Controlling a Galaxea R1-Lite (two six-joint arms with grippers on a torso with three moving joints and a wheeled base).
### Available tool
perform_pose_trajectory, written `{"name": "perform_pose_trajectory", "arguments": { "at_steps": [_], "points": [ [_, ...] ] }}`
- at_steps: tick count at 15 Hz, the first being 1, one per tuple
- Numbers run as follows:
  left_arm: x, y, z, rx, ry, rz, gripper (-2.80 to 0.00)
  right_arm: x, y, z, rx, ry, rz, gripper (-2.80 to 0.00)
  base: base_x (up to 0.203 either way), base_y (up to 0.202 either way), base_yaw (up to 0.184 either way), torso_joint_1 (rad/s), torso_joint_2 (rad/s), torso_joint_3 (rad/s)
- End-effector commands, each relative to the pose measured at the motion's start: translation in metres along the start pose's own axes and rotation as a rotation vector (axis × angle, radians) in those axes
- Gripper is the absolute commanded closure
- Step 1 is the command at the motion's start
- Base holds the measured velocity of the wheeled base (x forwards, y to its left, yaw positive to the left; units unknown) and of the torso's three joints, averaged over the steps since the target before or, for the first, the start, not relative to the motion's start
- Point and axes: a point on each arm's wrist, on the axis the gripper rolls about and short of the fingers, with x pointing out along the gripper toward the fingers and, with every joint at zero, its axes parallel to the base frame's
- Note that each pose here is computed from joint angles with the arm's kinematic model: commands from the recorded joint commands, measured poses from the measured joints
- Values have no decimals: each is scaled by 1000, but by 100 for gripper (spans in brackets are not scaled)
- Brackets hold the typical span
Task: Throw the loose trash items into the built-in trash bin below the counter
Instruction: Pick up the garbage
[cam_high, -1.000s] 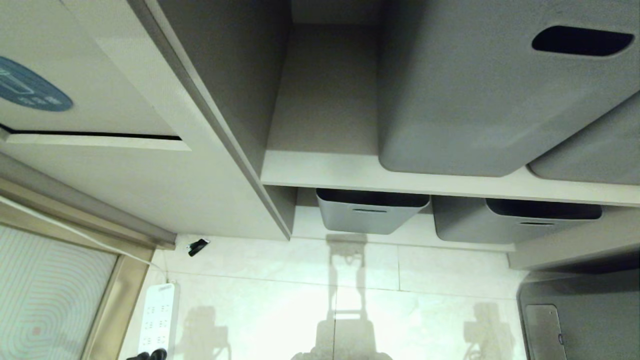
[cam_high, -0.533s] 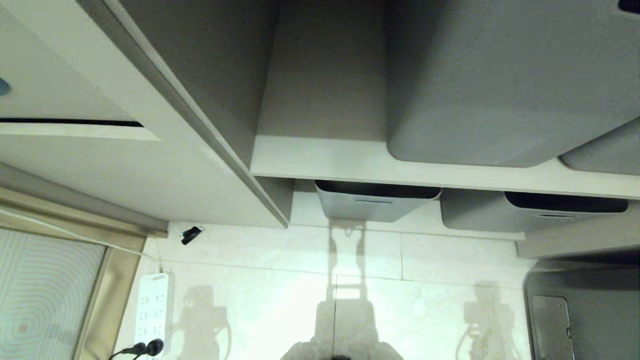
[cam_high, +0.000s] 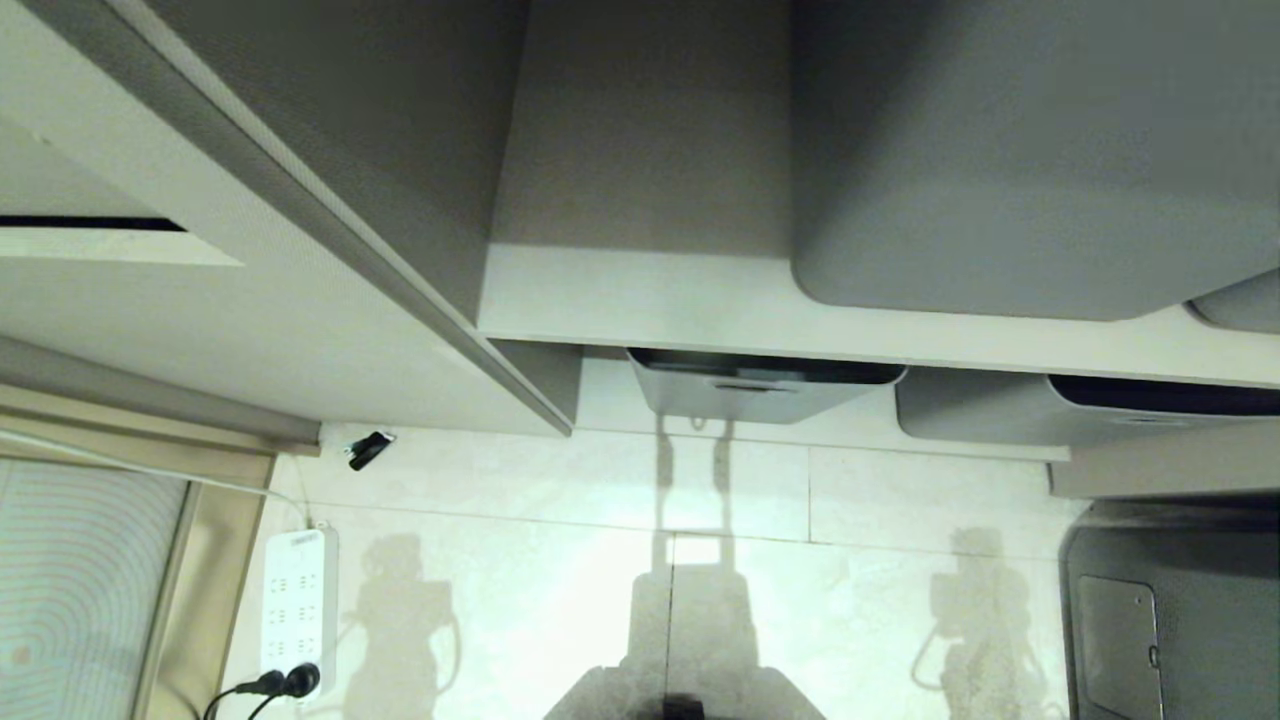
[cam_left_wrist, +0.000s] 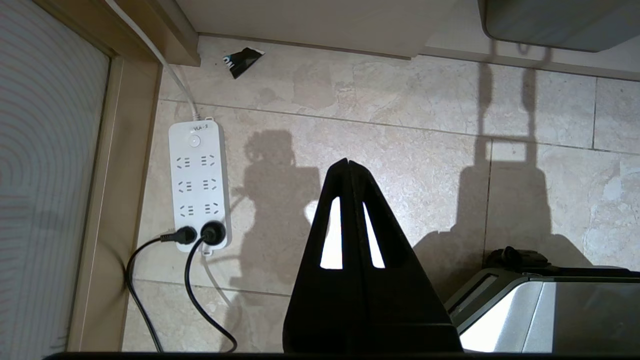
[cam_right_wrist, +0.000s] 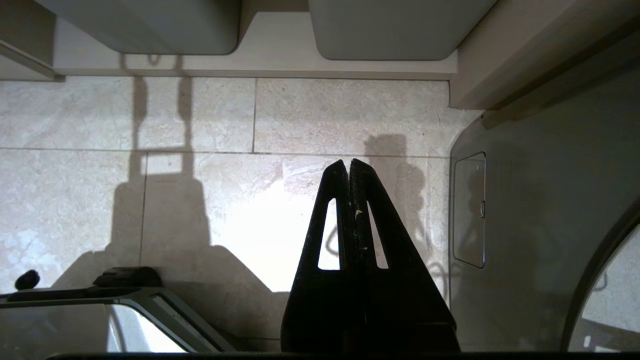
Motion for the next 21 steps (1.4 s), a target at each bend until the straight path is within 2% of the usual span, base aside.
{"name": "perform_pose_trajectory", "arguments": {
  "at_steps": [1, 7, 10, 12, 14, 15, 17, 19, 21],
  "points": [
    [0, 0, -1, -2, 0, 2, 0, 0, 0, 0, 0, 2, 0, 0, 0, 0, 0, 6, 2, -32],
    [0, 0, 0, -47, 4, 4, 0, 0, 0, 0, 0, 2, 0, 0, 0, 0, 0, 0, 0, 0],
    [6, 0, 2, -44, 80, 8, 0, 0, 0, 0, 0, 2, -1, 0, 0, 0, 0, 0, 0, 0],
    [4, 0, 15, -10, 49, 14, 0, 0, 0, 0, 0, 2, -1, 0, 0, 0, 0, 0, 0, 0],
    [15, 0, 42, -18, 96, 60, 0, 0, 0, 0, 0, 2, -1, 0, 0, 0, 0, 0, 0, 0],
    [26, 0, 57, -49, 144, 91, 0, 0, 0, 0, 0, 2, 1, 0, 0, 0, 0, 0, 0, 0],
    [76, 1, 83, -143, 338, 196, 0, 0, 0, 0, 0, 2, 0, 0, 0, 0, 0, 0, 0, 0],
    [134, 11, 81, -220, 534, 321, 0, 0, 0, 0, 0, 2, 0, 0, 0, 0, 0, 0, 0, 0],
    [189, 36, 60, -285, 685, 441, 0, 0, 0, 0, 0, 2, -1, 0, 0, 0, 0, 0, 0, 0]
  ]
}}
